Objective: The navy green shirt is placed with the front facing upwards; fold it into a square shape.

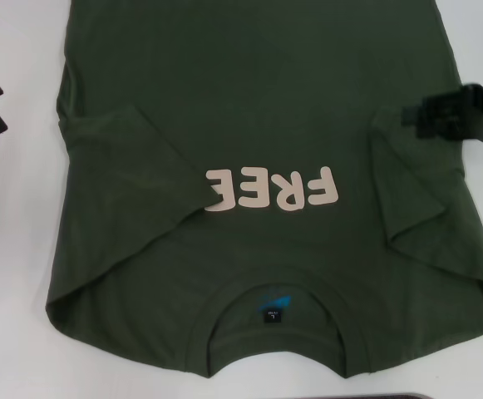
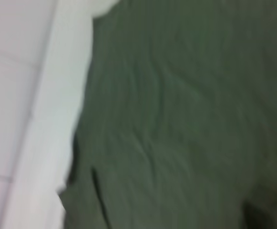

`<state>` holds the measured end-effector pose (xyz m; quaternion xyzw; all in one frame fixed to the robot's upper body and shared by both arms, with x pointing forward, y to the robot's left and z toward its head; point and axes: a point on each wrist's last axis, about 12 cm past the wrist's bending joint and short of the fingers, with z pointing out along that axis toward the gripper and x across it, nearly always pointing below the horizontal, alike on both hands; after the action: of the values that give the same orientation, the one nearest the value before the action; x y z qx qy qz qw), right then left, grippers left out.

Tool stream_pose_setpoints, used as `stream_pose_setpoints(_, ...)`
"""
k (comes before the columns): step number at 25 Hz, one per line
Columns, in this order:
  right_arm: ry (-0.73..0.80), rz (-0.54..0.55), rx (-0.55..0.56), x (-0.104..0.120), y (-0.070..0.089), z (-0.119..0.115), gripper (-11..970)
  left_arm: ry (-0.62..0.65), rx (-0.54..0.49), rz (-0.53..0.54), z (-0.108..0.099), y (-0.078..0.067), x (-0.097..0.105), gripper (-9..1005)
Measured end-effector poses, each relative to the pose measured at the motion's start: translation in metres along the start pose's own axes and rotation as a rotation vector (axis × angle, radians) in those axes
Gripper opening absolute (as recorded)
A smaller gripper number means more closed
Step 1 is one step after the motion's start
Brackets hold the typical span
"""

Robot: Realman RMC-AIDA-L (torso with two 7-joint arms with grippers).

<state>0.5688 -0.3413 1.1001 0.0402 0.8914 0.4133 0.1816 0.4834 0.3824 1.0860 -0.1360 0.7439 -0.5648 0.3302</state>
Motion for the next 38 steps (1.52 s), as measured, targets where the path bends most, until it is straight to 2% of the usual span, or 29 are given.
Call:
stream_pose_setpoints(5, 0.078, -0.009, 0.091, -0.002, -0.005, -0.024, 487, -0.009, 0.001, -0.002, -0.001, 0.000, -0.001, 817)
stream_pose_setpoints(9, 0.112, -0.005, 0.115, 0.000, -0.009, -0.035, 484, -0.015, -0.006, -0.003, -0.001, 0.001, -0.002, 816)
stream_pose_setpoints(21, 0.222, -0.018, 0.150, 0.019, -0.009, -0.006, 479, -0.064, -0.025, -0.015, -0.006, 0.002, -0.009, 813)
stream_pose_setpoints(38, 0.219, -0.023, 0.171, 0.014, -0.009, -0.011, 478, -0.076, -0.023, -0.030, -0.007, 0.003, -0.007, 809)
